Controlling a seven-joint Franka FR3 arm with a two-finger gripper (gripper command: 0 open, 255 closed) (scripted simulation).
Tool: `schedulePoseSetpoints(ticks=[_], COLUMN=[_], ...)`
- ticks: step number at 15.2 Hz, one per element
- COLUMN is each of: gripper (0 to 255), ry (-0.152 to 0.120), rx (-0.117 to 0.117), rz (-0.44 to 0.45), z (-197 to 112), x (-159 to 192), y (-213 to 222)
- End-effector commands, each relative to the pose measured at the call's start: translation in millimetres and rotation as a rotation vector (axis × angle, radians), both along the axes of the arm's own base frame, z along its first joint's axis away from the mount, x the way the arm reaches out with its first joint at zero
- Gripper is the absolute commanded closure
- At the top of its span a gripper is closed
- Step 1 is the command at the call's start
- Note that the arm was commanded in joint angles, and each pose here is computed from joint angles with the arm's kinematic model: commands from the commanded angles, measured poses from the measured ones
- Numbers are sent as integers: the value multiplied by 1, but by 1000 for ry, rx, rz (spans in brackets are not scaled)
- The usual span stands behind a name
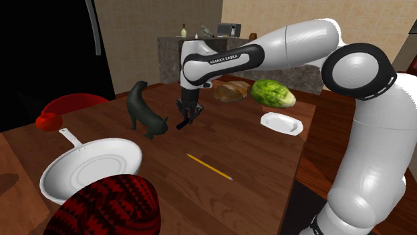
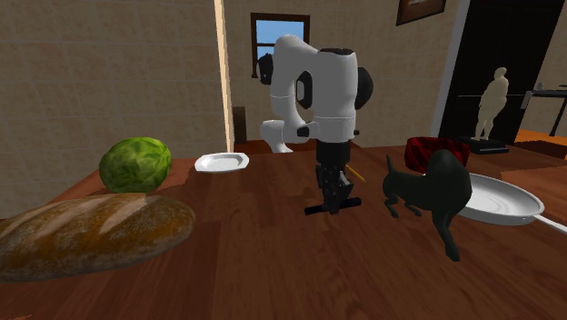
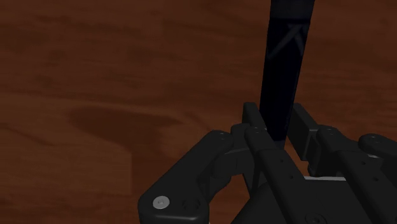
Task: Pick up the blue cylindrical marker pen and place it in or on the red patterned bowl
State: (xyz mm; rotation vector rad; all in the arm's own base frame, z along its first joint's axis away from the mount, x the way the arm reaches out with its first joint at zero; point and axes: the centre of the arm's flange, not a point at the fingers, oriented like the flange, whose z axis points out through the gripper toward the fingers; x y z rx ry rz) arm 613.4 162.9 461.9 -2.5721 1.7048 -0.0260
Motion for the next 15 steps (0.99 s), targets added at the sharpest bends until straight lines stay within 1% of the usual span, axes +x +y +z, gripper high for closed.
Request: schedulePoseSetpoints(ticks=[1,15], gripper=[255,255], ry=[0,0], rx=[0,0], rz=[0,0], z=[10,84], x=[0,0], y=[0,0])
